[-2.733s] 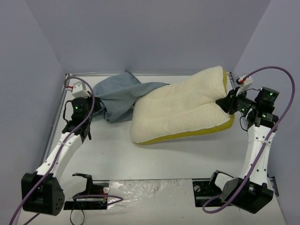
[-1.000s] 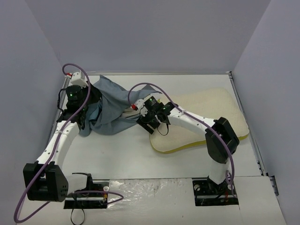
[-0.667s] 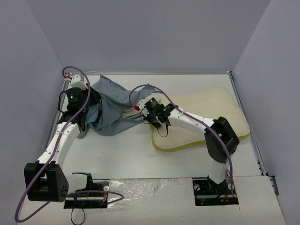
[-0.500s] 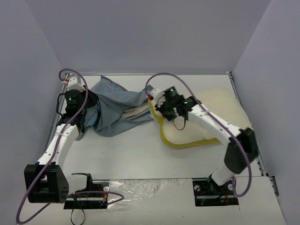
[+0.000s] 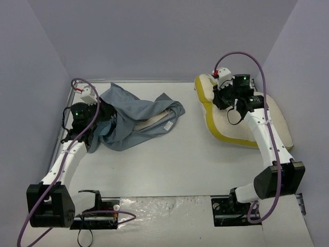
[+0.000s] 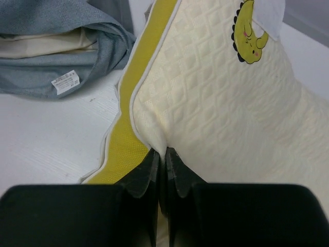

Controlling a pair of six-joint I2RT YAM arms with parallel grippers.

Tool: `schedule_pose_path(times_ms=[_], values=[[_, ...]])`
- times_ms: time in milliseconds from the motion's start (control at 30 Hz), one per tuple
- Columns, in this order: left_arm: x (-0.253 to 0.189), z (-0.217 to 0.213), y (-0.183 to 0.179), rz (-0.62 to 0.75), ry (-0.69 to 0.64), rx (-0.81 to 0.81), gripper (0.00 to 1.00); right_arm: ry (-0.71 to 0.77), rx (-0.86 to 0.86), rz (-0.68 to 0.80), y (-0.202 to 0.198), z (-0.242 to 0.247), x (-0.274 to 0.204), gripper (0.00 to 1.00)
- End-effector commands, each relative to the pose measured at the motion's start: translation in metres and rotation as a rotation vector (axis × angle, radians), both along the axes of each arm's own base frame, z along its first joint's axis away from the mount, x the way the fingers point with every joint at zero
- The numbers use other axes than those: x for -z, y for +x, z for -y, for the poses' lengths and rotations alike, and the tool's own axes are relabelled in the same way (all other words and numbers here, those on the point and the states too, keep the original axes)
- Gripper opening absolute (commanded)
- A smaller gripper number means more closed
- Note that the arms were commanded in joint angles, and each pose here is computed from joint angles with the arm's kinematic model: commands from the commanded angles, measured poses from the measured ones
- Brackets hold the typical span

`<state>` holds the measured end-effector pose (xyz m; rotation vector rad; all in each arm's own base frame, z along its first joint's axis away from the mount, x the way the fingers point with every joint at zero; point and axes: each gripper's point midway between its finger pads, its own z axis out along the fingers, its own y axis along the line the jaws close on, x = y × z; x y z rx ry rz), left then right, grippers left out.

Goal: Remove the pillowcase from the pillow

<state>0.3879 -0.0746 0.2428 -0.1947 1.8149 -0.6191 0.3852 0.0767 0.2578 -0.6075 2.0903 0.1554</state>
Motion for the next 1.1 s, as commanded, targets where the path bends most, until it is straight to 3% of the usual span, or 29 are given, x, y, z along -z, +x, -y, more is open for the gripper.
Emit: schedule_pose_path(times_ms=[0, 133, 267, 400, 533, 700, 933, 1033, 1067], values=[[-0.034, 0.054, -0.038, 0.149, -0.029, 0.336, 0.02, 0.116, 0.063, 0.004, 0.038, -0.012, 0.0, 0.0], [-0.021, 0.08, -0.077, 0.124, -0.059, 0.503, 0.02, 0.228, 0.026, -0.051, 0.058, -0.047, 0.004, 0.0], [-0.037, 0.099, -0.105, 0.159, -0.092, 0.61, 0.02, 0.25, 0.001, -0.042, 0.075, -0.091, 0.0, 0.0], [-0.035, 0.117, -0.121, 0.125, -0.081, 0.713, 0.02, 0.327, 0.01, -0.019, 0.092, -0.127, -0.014, 0.0], [-0.016, 0.117, -0.121, 0.029, -0.049, 0.704, 0.02, 0.408, 0.052, 0.012, 0.123, -0.141, -0.031, 0.0], [-0.006, 0.078, -0.102, -0.024, 0.085, 0.461, 0.02, 0.449, 0.131, 0.024, 0.153, -0.14, -0.03, 0.0], [-0.051, -0.006, -0.11, 0.15, 0.176, 0.011, 0.02, 0.473, 0.182, 0.06, 0.161, -0.12, -0.035, 0.0], [-0.067, -0.022, -0.12, 0.195, 0.202, -0.083, 0.02, 0.465, 0.196, 0.076, 0.159, -0.114, -0.035, 0.05], [-0.069, -0.023, -0.121, 0.2, 0.203, -0.086, 0.08, 0.458, 0.199, 0.069, 0.158, -0.112, -0.031, 0.05]])
